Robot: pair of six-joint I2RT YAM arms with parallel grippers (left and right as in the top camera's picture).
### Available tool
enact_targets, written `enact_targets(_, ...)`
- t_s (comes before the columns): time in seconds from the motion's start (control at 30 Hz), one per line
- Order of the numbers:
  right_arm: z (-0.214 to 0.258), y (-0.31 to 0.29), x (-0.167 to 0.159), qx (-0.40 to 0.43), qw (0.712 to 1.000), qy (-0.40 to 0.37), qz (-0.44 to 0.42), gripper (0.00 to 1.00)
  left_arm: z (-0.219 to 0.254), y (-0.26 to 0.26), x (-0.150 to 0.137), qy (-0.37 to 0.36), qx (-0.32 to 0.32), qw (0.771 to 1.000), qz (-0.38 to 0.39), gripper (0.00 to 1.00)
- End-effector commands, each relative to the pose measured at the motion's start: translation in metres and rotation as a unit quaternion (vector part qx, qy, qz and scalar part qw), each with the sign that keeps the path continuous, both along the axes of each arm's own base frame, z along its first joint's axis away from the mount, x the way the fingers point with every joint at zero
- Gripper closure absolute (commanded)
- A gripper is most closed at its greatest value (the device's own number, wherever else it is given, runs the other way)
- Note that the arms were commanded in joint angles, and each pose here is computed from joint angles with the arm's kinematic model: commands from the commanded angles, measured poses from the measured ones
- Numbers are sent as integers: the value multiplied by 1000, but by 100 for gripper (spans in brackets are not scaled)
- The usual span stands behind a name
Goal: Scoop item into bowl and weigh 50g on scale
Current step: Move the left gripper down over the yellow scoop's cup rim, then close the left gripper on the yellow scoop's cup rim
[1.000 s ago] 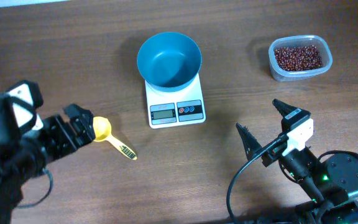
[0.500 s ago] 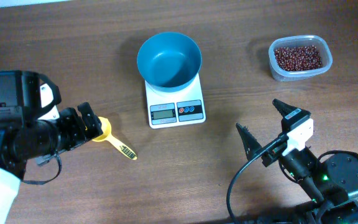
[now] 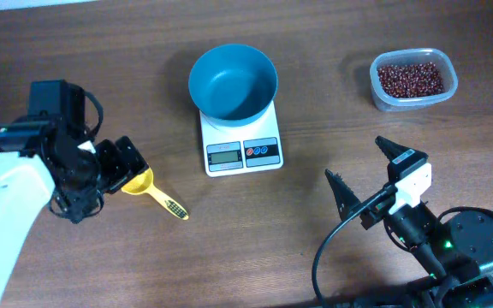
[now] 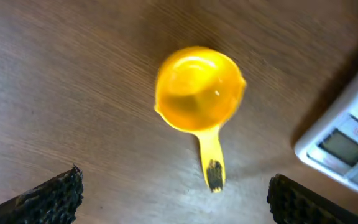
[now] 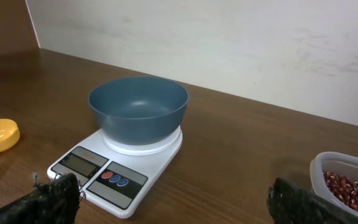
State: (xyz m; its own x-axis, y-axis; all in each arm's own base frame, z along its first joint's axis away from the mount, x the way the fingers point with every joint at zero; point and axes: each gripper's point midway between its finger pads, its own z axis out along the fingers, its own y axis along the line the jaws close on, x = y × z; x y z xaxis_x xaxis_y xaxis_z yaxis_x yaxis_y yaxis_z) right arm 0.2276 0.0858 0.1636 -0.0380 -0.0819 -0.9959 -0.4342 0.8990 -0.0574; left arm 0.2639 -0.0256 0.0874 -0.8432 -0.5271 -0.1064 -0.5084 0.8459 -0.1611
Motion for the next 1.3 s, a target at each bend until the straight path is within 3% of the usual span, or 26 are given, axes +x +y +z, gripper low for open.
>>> enact_targets(0.0,-3,1,0,1,1000,1,0,1,-9,8,14,2,17,998,59,1)
enact_targets(0.1,-3,1,0,1,1000,1,0,1,-24,8,24,7,17,998,59,2)
enact_targets(0.2,-3,1,0,1,1000,1,0,1,-44,8,25,37,20,997,64,16)
enact_targets(0.27,-3,1,0,1,1000,1,0,1,-57,8,23,55,20,995,77,33)
enact_targets(0.37,-3,1,0,1,1000,1,0,1,-67,7,27,62,20,994,86,43)
enact_targets(0.47,-3,1,0,1,1000,1,0,1,-76,7,27,57,20,994,86,62)
enact_targets(0.6,-3,1,0,1,1000,1,0,1,-89,8,23,50,18,995,86,66)
enact_targets(0.7,-3,1,0,1,1000,1,0,1,-95,8,21,45,18,995,86,60)
enact_targets(0.73,-3,1,0,1,1000,1,0,1,-96,8,19,47,18,995,86,64)
enact_targets(0.8,-3,1,0,1,1000,1,0,1,-96,8,18,50,18,995,85,100)
enact_targets(0.97,-3,1,0,1,1000,1,0,1,-85,10,20,50,18,995,89,100)
enact_targets(1.13,-3,1,0,1,1000,1,0,1,-32,7,16,26,6,996,89,100)
enact_targets(1.27,-3,1,0,1,1000,1,0,1,22,-29,18,-50,-107,991,62,100)
